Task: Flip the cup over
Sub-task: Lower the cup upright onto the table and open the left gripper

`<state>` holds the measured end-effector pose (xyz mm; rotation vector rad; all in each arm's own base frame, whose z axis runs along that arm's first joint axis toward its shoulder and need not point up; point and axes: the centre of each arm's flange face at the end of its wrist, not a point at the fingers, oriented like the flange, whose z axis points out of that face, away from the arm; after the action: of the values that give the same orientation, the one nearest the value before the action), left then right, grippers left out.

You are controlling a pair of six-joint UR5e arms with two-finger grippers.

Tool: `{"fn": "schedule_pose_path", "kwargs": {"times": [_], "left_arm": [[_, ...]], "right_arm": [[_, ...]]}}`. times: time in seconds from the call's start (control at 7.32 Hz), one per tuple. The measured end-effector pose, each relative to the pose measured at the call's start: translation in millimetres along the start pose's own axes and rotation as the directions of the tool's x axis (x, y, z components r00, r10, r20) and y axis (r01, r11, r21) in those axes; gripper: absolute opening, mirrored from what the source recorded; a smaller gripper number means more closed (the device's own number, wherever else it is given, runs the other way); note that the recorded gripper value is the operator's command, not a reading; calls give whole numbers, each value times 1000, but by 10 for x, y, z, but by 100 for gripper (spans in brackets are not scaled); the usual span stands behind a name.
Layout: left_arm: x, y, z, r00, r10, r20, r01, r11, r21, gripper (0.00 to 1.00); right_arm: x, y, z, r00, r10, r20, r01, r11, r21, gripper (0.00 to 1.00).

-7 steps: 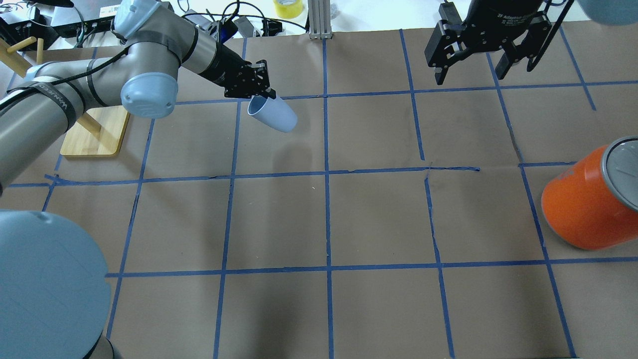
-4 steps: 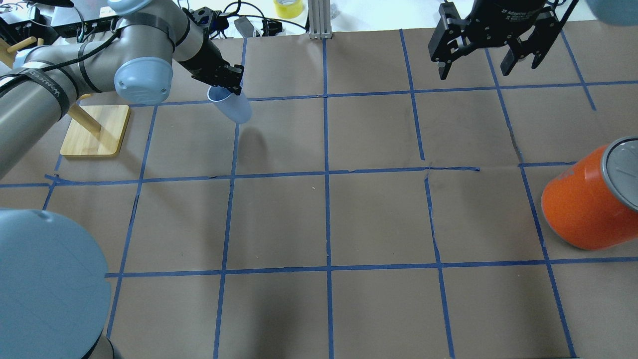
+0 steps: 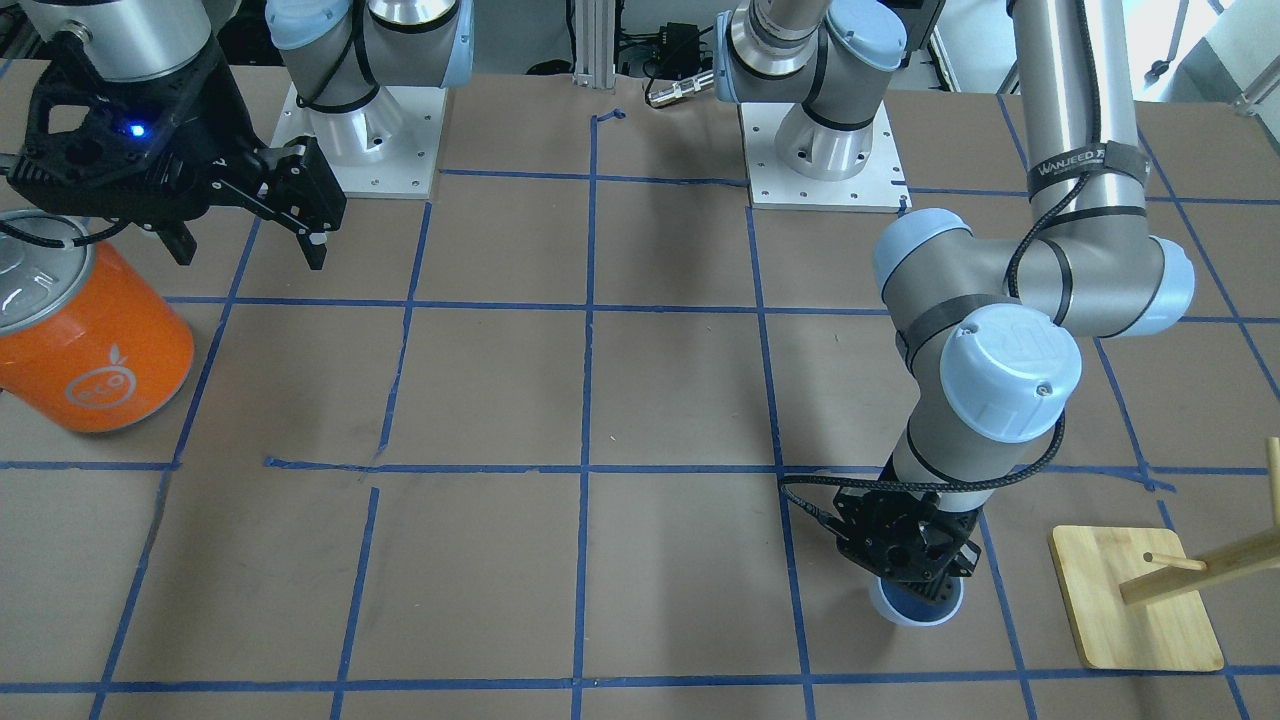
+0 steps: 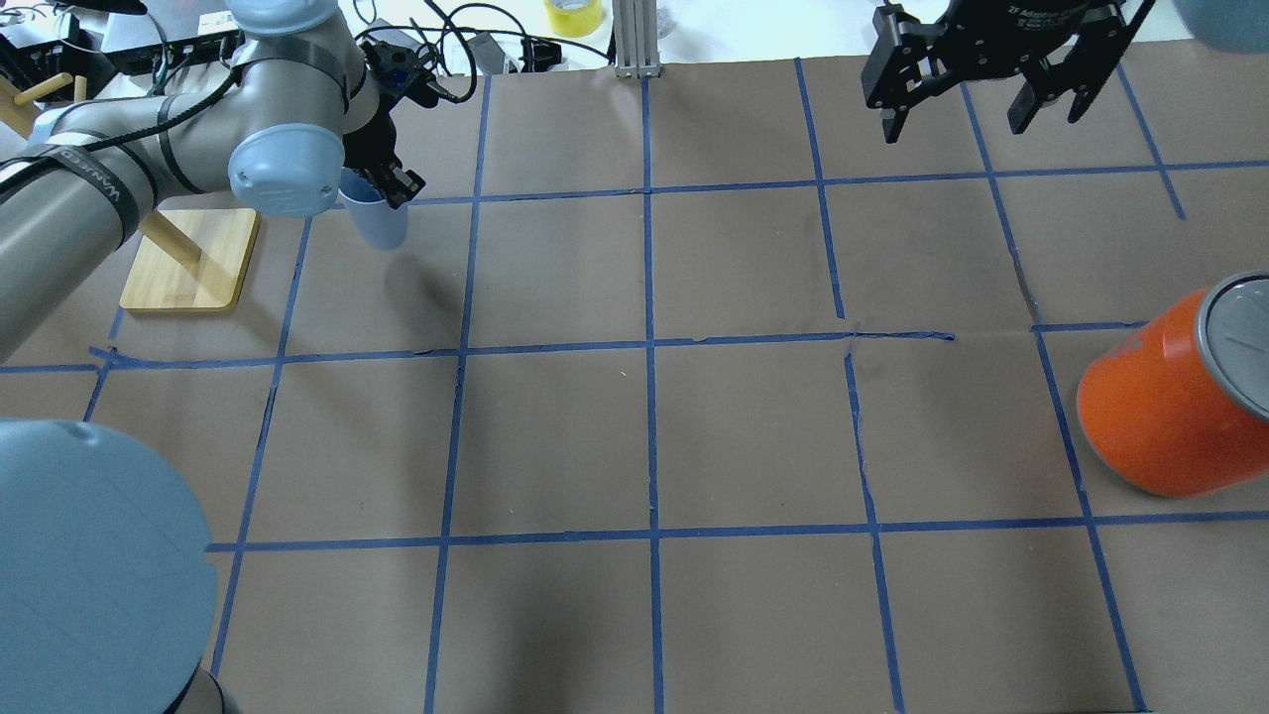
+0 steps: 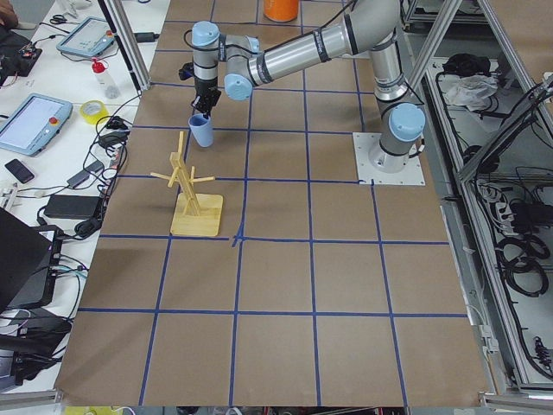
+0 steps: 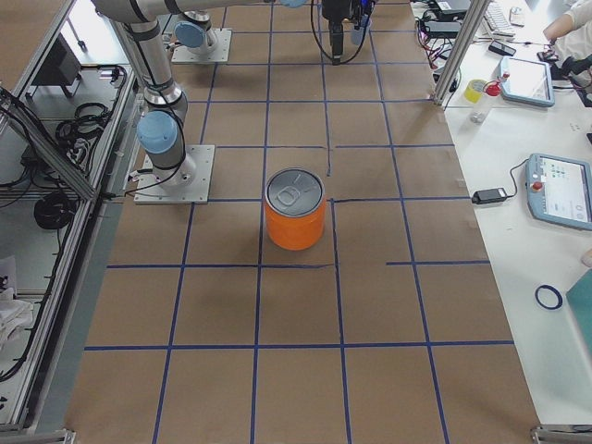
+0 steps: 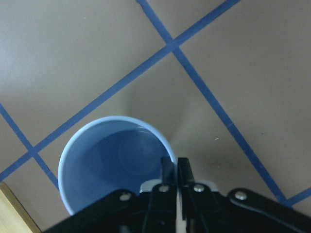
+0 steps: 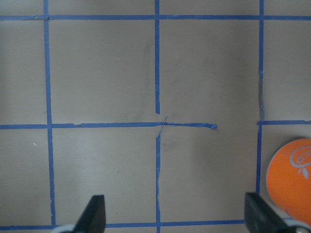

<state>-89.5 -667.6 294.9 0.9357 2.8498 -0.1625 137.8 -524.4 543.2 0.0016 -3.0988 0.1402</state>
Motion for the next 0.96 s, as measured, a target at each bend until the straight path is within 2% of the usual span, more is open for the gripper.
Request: {"fn": "schedule_pose_path", "kwargs": {"times": [0.55,0.68,0.82,0.96], "left_arm": [[12,275,221,999,-28,-20,28,1000,-2,0],[28,291,240,999,-31,-22,31,1000,-2,29],[36,295,252,999,-39,-22,39,999,-2,99],[37,295,254,999,-47,-22,47,999,-1,100]], "right_arm": [[4,-4,-20,1000,2,-2,-2,1000,10,100],[4,-2,-24,1000,2,-2,-2,1000,11,100],[4,-1,-27,1000,2,-2,-2,1000,11,100],[4,1,-29,1000,2,-2,-2,1000,12,100]]}}
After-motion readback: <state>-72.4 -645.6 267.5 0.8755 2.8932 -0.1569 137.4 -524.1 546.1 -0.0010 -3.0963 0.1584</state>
